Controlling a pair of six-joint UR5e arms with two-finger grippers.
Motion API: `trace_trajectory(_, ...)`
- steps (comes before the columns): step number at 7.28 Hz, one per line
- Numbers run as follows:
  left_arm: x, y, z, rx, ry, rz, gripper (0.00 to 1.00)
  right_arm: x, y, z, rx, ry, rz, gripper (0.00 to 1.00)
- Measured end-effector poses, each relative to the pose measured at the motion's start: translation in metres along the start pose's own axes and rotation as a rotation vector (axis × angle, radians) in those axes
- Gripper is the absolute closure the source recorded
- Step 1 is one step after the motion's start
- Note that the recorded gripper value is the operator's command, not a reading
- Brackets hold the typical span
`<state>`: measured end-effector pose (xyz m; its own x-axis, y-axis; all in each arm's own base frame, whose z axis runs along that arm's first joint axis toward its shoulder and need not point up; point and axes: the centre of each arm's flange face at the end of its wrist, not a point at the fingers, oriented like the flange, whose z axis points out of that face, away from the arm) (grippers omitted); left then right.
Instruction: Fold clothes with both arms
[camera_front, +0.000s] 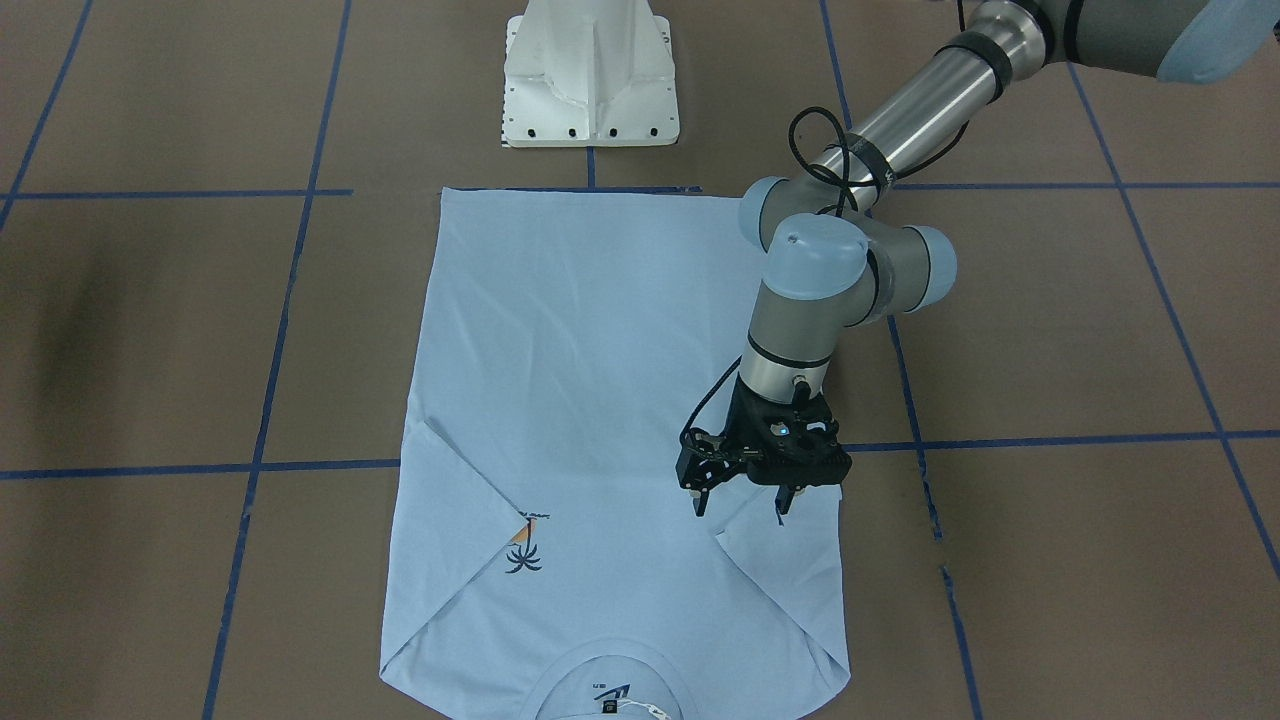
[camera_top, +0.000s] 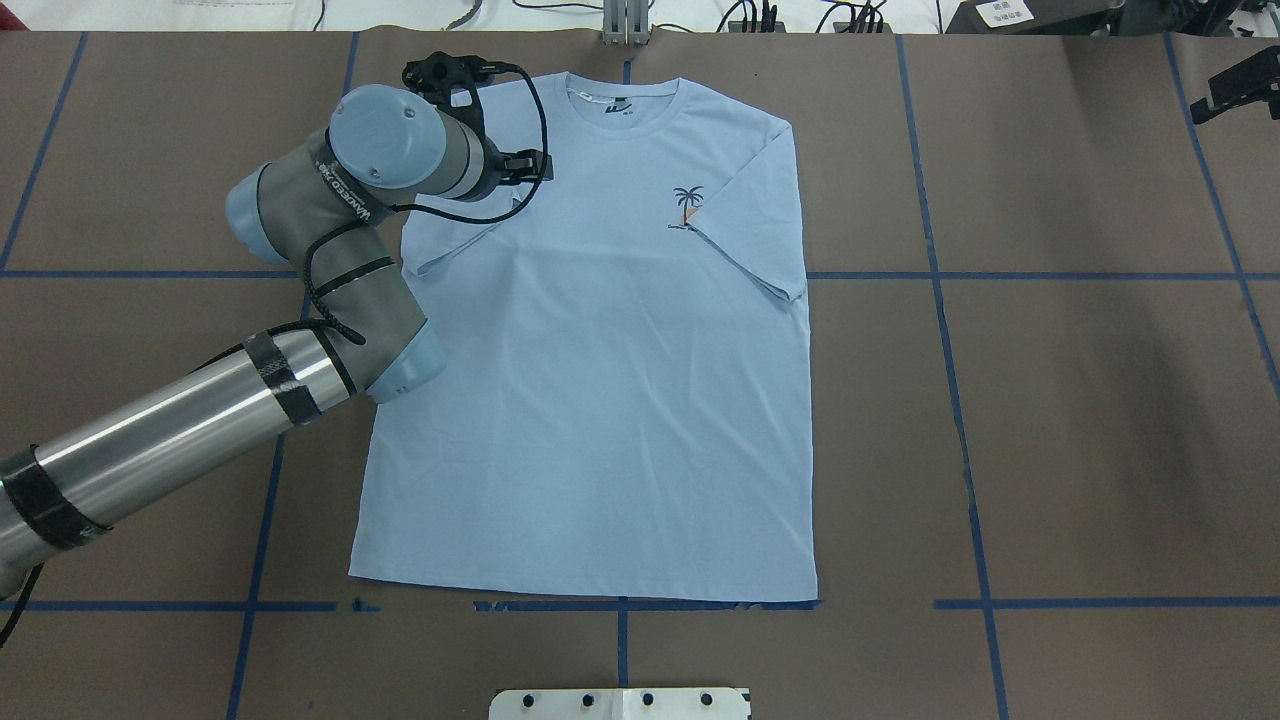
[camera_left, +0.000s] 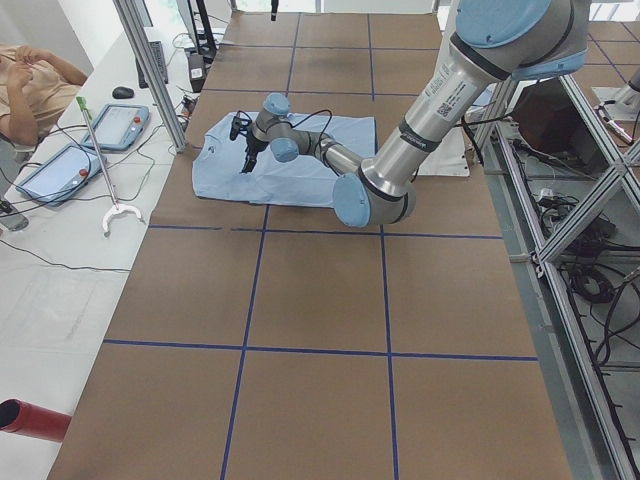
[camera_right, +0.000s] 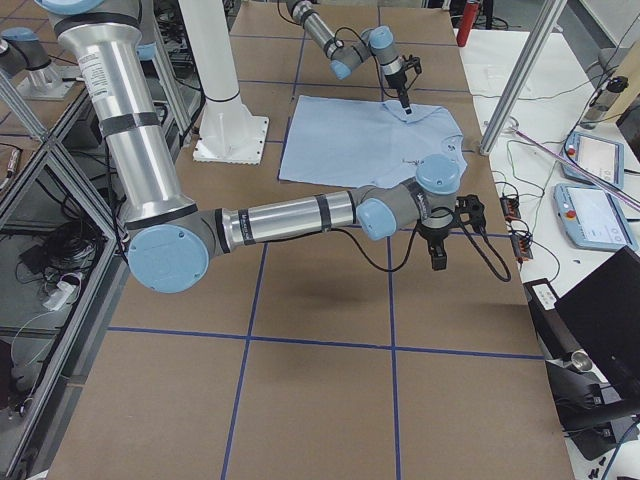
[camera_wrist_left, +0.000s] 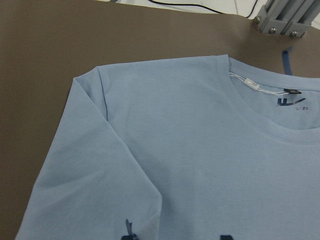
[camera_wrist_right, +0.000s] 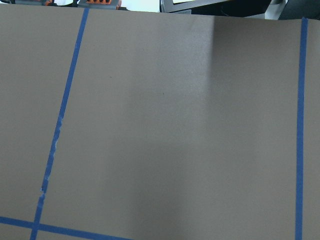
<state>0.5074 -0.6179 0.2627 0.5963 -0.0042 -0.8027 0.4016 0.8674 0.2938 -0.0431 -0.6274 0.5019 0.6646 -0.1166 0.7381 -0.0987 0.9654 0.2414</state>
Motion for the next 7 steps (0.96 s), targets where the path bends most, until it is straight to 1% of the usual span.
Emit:
trace_trajectory(2,0.008,-0.001,-0.019,0.002,0.011,0.002,0.00,-0.001,0.000,-0.001,0.003,-0.002,0.001,0.00)
trace_trajectory(3,0.003,0.003,-0.028,0.002,0.021,0.003,0.00,-0.009,0.002,-0.007,0.012,-0.008,0.019,0.00)
trace_trajectory(4,-0.009,0.011,-0.041,-0.005,0.040,0.006,0.00,-0.028,0.010,-0.015,0.027,-0.022,0.057,0.00)
trace_trajectory(7,-0.042,0.040,-0.103,-0.027,0.132,0.019,0.00,-0.121,0.061,-0.022,0.059,-0.044,0.183,0.00)
